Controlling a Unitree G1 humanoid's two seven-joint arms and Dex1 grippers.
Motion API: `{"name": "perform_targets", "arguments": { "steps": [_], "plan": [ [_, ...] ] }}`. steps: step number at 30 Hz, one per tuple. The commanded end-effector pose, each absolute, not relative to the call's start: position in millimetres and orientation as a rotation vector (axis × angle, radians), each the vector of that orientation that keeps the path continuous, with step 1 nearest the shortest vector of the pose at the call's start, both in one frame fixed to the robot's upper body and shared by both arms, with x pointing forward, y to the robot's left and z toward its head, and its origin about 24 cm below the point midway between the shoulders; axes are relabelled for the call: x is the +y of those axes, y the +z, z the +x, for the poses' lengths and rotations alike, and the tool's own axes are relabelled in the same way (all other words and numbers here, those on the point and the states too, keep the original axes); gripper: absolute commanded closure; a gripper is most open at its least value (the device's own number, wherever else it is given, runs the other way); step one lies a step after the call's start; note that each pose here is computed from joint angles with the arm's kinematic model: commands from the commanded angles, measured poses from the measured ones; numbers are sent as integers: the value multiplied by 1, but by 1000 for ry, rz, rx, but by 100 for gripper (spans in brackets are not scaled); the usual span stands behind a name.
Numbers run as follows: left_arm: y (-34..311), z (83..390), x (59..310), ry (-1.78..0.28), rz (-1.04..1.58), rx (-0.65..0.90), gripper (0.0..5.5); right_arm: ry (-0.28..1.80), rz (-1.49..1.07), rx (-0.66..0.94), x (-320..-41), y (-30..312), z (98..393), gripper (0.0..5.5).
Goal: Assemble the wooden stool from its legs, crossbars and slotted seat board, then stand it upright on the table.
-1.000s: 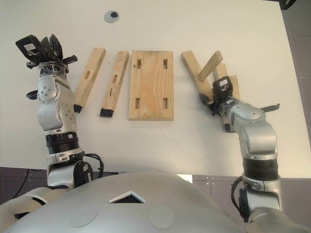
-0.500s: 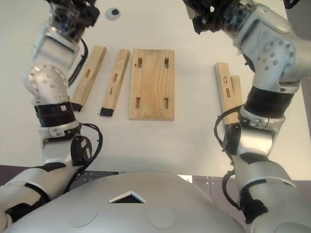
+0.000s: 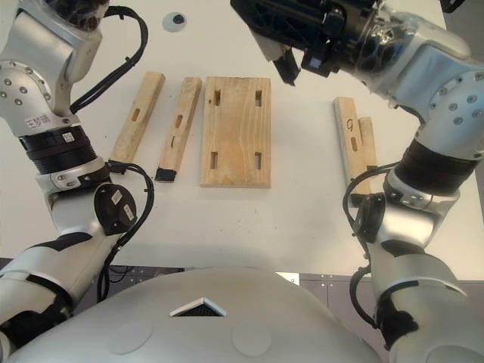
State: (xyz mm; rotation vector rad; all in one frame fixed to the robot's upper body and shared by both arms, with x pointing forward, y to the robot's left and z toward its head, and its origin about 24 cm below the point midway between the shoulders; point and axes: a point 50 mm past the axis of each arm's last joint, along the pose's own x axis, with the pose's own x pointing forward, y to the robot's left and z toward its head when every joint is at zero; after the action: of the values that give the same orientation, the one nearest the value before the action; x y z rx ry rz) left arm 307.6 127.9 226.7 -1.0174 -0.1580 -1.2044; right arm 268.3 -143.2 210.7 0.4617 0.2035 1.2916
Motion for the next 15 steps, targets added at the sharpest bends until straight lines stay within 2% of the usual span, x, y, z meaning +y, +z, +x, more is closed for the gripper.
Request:
{"name": "perform_targets", "arguments": {
  "steps": [1, 6, 12, 15],
  "plan": [
    [219, 303, 127, -1219, -1020, -118, 161, 1355, 448, 235, -145, 210, 257, 345],
    [221, 295, 134, -1264, -1049, -152, 244, 1337, 437, 261, -154, 210, 259, 345],
    [221, 294, 140, -1269, -1036, -165, 341, 1356, 418, 281, -151, 206, 256, 345],
    [220, 295, 140, -1277, -1035, -167, 349, 1359, 413, 285, -151, 206, 256, 346]
  ]
}}
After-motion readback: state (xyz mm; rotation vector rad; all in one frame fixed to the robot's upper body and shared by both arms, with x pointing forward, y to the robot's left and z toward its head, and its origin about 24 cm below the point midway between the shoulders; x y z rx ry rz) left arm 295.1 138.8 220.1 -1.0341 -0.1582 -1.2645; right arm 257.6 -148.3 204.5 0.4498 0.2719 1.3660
